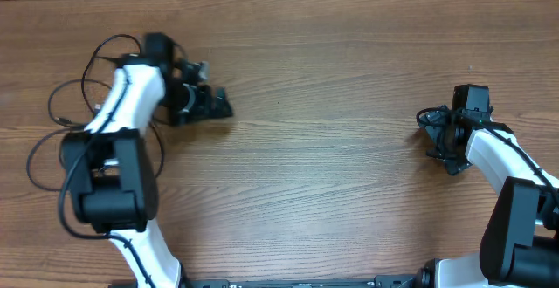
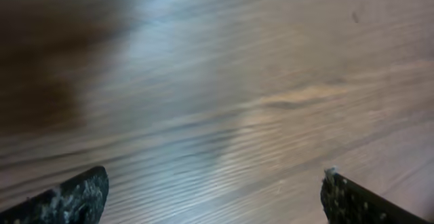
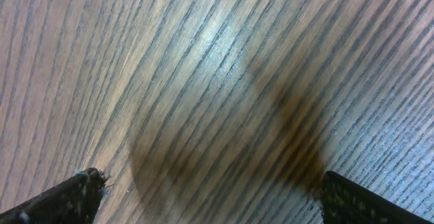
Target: Untangle cables
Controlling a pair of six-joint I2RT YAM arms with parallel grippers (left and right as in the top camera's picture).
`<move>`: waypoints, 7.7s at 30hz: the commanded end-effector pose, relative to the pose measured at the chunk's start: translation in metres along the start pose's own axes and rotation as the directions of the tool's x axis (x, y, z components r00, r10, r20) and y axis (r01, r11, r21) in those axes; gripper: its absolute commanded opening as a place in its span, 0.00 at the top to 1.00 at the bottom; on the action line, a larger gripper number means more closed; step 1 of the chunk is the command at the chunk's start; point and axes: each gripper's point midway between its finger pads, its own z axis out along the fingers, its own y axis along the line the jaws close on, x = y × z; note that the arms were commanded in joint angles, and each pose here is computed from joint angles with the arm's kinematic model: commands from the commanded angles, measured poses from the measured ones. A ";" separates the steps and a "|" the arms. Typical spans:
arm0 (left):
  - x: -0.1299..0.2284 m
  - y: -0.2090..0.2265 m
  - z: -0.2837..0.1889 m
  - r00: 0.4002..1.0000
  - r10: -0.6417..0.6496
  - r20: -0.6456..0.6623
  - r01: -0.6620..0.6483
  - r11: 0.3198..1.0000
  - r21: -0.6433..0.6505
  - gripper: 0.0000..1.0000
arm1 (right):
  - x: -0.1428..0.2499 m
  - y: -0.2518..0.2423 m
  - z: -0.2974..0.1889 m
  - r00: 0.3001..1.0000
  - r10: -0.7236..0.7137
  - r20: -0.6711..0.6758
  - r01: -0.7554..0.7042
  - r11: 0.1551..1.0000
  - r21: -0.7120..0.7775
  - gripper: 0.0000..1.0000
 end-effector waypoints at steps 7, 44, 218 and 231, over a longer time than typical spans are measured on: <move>0.037 -0.081 0.080 0.988 0.143 -0.064 -0.142 0.990 0.016 0.00 | -0.004 0.001 -0.004 1.000 -0.004 0.017 0.004 1.000 -0.009 0.00; 0.028 -0.108 0.072 0.967 0.166 0.195 -0.054 0.876 -0.479 0.00 | -0.004 0.001 -0.004 1.000 -0.005 0.017 0.005 1.000 -0.009 0.00; 0.136 -0.010 -0.130 0.166 0.383 0.909 -0.040 0.923 -0.382 0.00 | -0.004 0.001 -0.004 1.000 -0.004 0.017 0.004 1.000 -0.009 0.00; 0.136 -0.010 -0.130 0.167 0.383 0.909 -0.040 0.923 -0.382 0.00 | -0.004 0.001 -0.004 1.000 -0.004 0.017 0.004 1.000 -0.009 0.00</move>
